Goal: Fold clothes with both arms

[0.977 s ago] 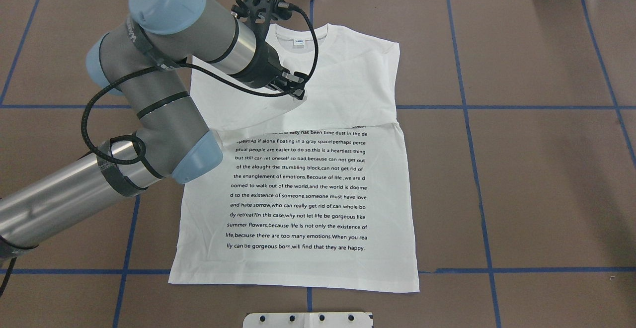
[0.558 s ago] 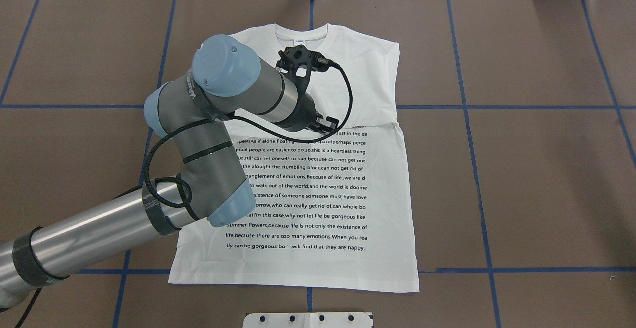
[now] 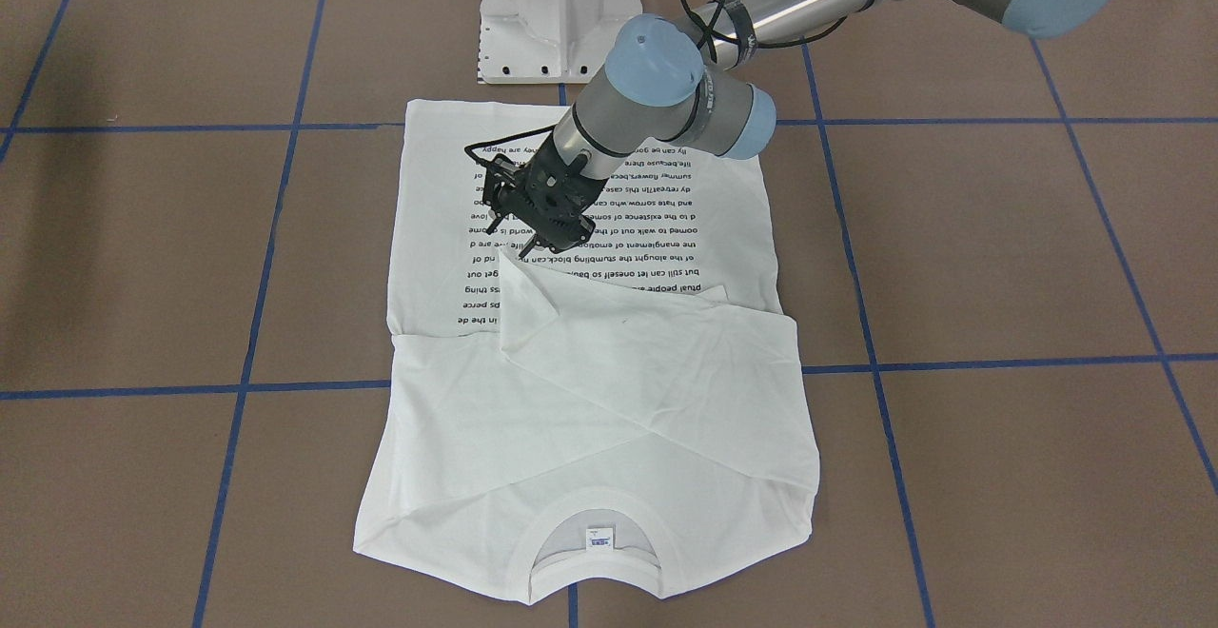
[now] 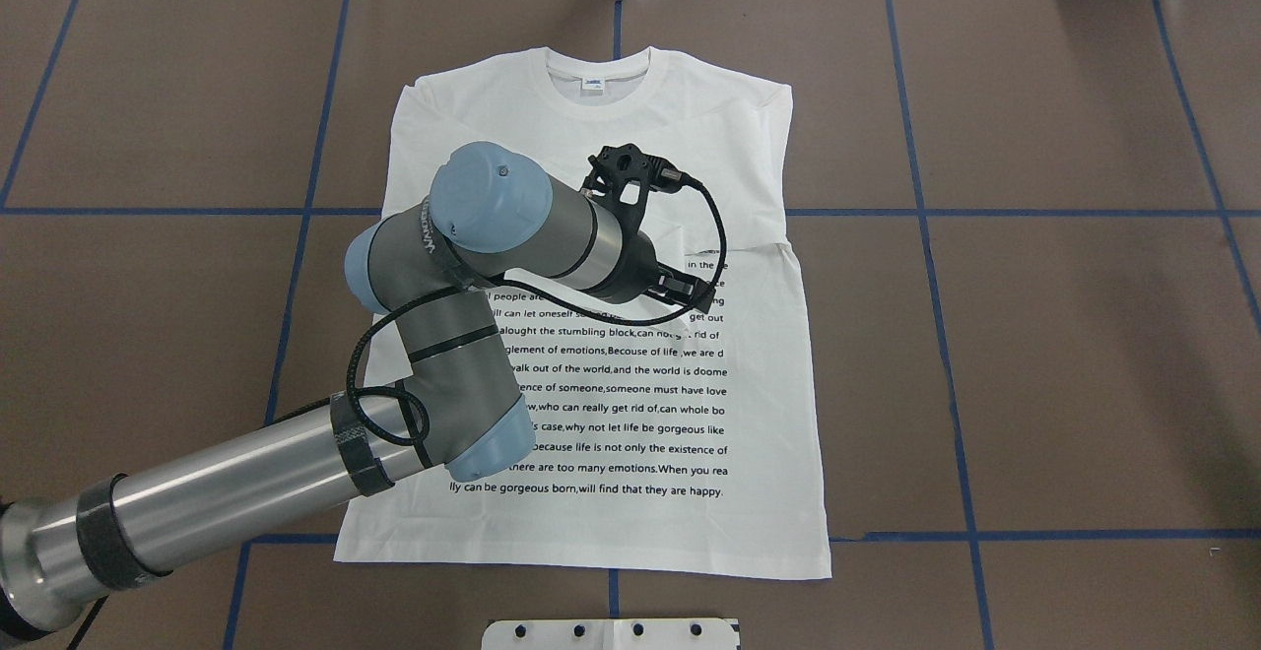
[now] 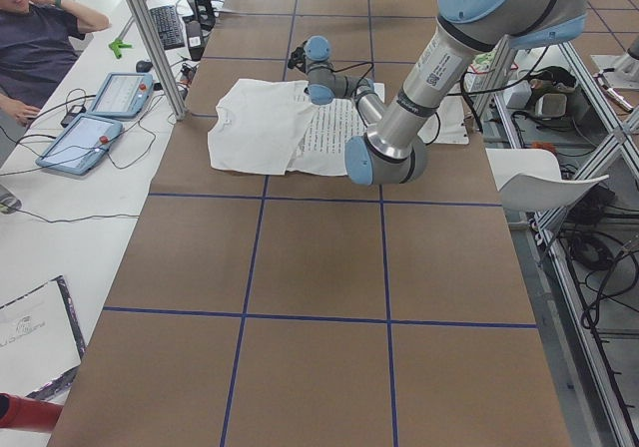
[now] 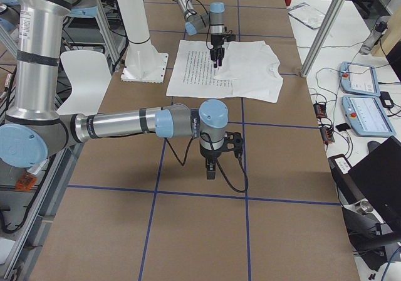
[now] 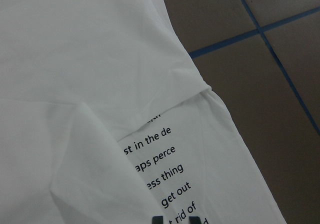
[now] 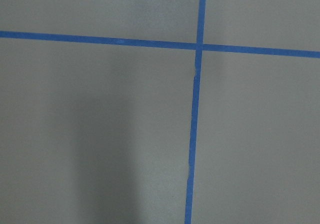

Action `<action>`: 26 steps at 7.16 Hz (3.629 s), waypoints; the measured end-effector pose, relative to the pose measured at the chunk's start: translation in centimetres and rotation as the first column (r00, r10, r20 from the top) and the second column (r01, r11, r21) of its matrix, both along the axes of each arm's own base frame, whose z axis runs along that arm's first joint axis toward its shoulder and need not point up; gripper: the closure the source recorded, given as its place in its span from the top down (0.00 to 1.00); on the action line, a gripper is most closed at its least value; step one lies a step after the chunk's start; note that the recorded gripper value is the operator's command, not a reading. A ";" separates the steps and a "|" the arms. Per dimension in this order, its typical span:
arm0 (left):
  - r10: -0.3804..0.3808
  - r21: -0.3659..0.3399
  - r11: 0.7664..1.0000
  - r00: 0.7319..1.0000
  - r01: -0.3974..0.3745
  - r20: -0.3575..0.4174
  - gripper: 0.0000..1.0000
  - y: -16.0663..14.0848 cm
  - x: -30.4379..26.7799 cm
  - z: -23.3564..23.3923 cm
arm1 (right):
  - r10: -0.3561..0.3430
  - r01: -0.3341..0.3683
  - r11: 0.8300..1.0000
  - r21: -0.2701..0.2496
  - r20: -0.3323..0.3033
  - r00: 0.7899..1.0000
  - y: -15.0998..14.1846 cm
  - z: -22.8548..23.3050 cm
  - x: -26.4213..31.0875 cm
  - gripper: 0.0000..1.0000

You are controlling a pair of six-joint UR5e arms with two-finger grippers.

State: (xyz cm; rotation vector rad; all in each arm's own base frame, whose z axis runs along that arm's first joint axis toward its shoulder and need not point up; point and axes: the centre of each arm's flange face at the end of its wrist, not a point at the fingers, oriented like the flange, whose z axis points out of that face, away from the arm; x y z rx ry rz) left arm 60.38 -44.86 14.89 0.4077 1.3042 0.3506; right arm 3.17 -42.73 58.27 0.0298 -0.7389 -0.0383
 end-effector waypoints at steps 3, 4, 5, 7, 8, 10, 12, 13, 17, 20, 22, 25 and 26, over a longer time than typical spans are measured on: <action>-0.018 -0.017 1.000 0.999 0.019 0.049 1.00 -1.8 -0.2 1.6 | 0.049 -0.049 0.999 -0.011 0.006 0.999 -1.4 -1.7 -0.3 1.00; -0.029 -0.016 0.999 0.997 0.031 0.069 1.00 -3.7 -1.5 2.0 | 0.077 -0.077 0.997 -0.014 0.012 0.997 -2.9 -3.3 -1.1 1.00; -0.031 -0.002 1.000 0.994 0.031 0.103 1.00 -5.6 -3.0 2.3 | 0.089 -0.089 0.996 -0.015 0.018 0.996 -4.3 -5.0 -2.4 1.00; -0.035 0.058 0.998 0.982 0.024 0.184 1.00 -9.8 -7.6 2.6 | 0.074 -0.074 0.997 0.009 0.031 0.997 -6.4 -8.3 -5.9 1.00; -0.041 0.093 0.995 0.974 0.021 0.221 1.00 -11.6 -10.3 2.8 | 0.073 -0.073 0.997 0.013 0.033 0.997 -7.6 -10.4 -8.5 1.00; -0.044 0.156 0.988 0.965 0.003 0.260 1.00 -13.7 -15.8 4.4 | 0.110 -0.110 0.994 0.006 0.004 0.994 -9.8 -16.0 -16.7 1.00; -0.031 0.196 0.980 0.962 -0.023 0.270 1.00 -15.1 -19.8 6.3 | 0.125 -0.124 0.992 0.014 -0.034 0.992 -10.0 -20.2 -25.7 1.00; -0.028 0.214 0.976 0.961 -0.033 0.275 1.00 -15.5 -21.0 7.1 | 0.133 -0.132 0.991 0.017 -0.043 0.990 -10.0 -21.9 -29.9 1.00; 0.003 0.252 0.964 0.956 -0.080 0.292 0.99 -16.8 -24.6 10.4 | 0.171 -0.164 0.984 0.076 -0.108 0.979 -9.8 -28.1 -45.8 1.00; 0.008 0.255 0.963 0.954 -0.088 0.301 0.99 -16.9 -25.1 11.5 | 0.209 -0.199 0.977 0.081 -0.152 0.966 -11.0 -32.9 -55.1 1.00; 0.006 0.256 0.963 0.954 -0.087 0.301 0.99 -16.9 -25.2 11.5 | 0.227 -0.214 0.973 0.091 -0.168 0.959 -10.9 -34.8 -58.6 1.00; -0.002 0.255 0.964 0.954 -0.078 0.300 0.99 -17.2 -25.8 11.5 | 0.236 -0.220 0.970 0.103 -0.184 0.954 -9.6 -36.2 -62.4 1.00; -0.004 0.255 0.964 0.954 -0.076 0.301 0.99 -17.3 -25.9 11.6 | 0.231 -0.213 0.971 0.108 -0.194 0.953 -9.4 -36.8 -63.8 1.00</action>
